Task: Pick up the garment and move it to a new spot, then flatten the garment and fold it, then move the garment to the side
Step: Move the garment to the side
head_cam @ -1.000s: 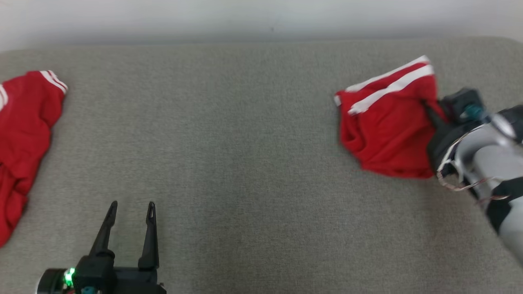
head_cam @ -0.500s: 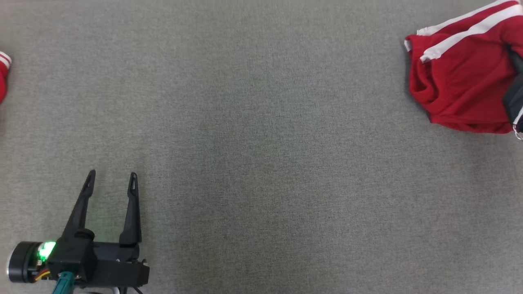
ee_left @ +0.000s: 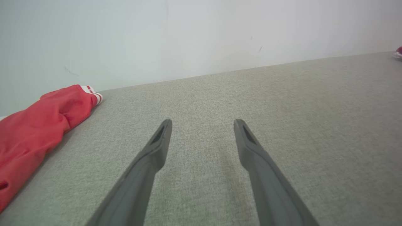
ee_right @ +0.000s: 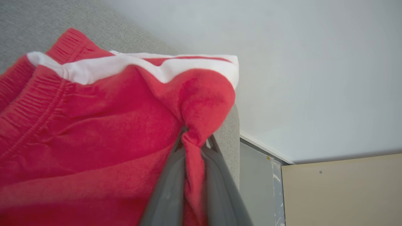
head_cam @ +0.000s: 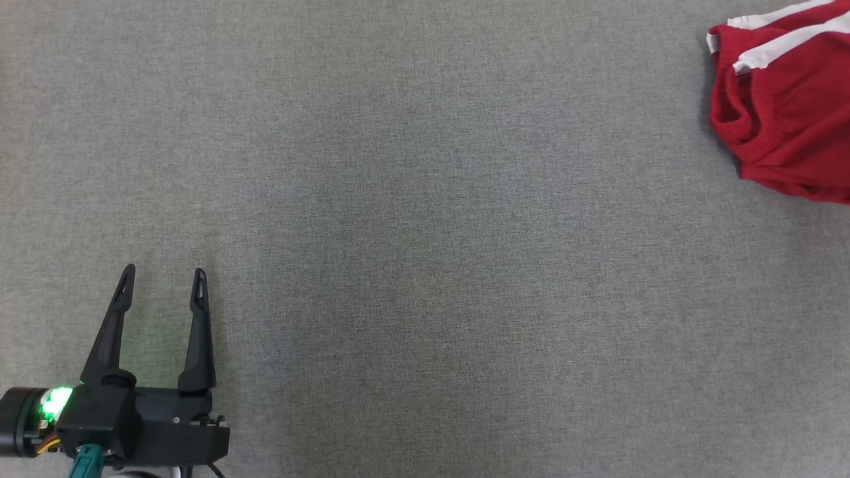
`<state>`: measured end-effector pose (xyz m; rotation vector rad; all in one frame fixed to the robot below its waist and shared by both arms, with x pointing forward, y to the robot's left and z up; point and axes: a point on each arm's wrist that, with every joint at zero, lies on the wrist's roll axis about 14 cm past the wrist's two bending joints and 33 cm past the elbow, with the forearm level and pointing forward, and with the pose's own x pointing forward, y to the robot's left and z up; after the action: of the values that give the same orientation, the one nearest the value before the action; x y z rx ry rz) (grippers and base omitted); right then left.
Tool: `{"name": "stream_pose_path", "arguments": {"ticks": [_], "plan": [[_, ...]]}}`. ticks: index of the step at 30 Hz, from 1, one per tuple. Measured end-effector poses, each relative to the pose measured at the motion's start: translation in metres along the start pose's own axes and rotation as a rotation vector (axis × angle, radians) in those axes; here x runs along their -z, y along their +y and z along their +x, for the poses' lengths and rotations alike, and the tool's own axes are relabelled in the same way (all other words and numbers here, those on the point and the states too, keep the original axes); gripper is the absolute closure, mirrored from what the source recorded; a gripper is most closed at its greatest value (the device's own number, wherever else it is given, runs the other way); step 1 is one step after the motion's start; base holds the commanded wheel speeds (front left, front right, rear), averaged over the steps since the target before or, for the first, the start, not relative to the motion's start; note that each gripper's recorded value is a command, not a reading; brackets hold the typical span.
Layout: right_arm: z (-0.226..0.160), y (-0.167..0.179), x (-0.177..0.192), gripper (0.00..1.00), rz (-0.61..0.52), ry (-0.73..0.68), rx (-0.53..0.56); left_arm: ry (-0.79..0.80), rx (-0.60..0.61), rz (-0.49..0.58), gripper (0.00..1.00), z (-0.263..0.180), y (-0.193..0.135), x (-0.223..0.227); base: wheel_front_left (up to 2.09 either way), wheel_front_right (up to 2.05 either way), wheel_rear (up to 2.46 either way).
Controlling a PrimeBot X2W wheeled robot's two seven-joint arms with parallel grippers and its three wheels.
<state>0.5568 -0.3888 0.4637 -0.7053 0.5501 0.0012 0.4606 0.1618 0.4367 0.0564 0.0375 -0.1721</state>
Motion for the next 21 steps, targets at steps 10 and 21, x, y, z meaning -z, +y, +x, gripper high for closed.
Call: {"name": "stream_pose_path", "arguments": {"ticks": [10,21], "plan": [[-0.002,-0.005,-0.011,0.00,0.023,-0.045,0.019,-0.002,-0.012,0.004,0.00,-0.002,0.003,-0.002,0.00,0.00,0.00],[-0.035,0.002,-0.073,0.00,0.331,-0.330,0.037,-0.004,-0.044,-0.031,0.00,-0.029,-0.001,-0.014,0.00,0.00,0.00]]}}
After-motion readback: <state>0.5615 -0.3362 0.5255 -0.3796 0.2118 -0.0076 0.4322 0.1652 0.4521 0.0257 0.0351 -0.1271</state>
